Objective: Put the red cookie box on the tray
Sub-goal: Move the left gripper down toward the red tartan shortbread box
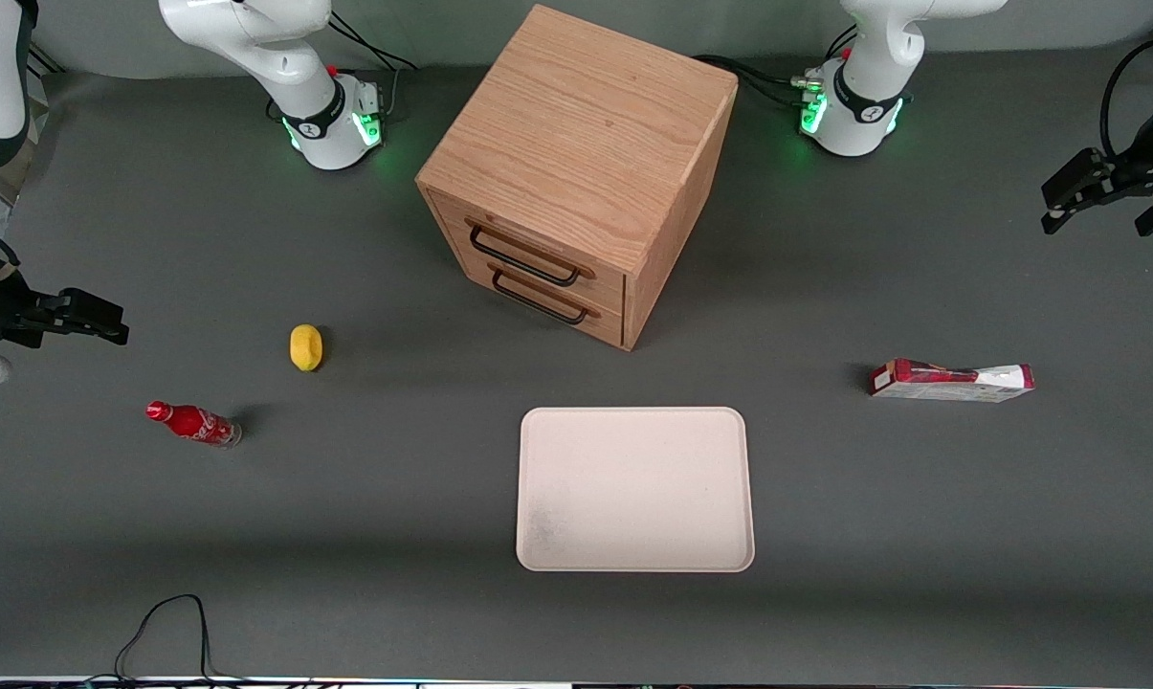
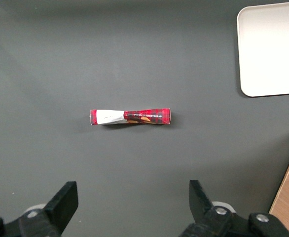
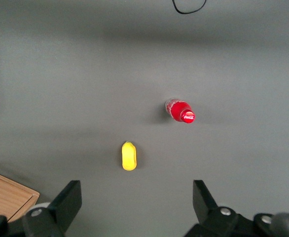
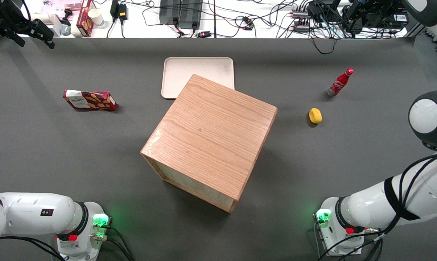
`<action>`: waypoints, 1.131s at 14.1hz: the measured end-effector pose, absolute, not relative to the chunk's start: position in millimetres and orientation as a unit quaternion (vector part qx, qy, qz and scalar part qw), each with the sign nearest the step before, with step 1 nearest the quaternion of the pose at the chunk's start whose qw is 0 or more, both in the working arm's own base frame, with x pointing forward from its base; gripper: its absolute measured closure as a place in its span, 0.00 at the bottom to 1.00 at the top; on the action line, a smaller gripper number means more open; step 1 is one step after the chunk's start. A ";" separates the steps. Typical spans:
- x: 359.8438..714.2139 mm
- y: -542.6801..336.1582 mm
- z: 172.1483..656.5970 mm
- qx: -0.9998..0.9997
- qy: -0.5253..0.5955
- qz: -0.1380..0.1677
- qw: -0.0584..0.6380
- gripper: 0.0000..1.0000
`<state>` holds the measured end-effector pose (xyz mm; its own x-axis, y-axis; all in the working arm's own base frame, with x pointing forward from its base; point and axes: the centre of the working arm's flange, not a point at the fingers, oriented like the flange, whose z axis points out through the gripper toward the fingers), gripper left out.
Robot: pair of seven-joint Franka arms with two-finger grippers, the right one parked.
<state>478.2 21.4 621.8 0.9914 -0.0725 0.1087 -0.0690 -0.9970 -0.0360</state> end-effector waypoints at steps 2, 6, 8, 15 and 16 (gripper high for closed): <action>477.9 21.2 621.4 -0.998 0.035 -0.052 0.016 0.00; 480.5 20.6 612.8 -0.998 0.036 -0.038 0.018 0.00; 487.1 20.7 595.8 -0.999 0.039 -0.018 0.020 0.00; 521.2 39.4 510.7 -0.965 0.257 0.029 0.035 0.00; 525.5 49.2 498.4 -0.954 0.297 0.026 0.037 0.00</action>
<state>525.5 49.2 498.4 0.8224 -0.5643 -0.0722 -0.5682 -0.8210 -0.0550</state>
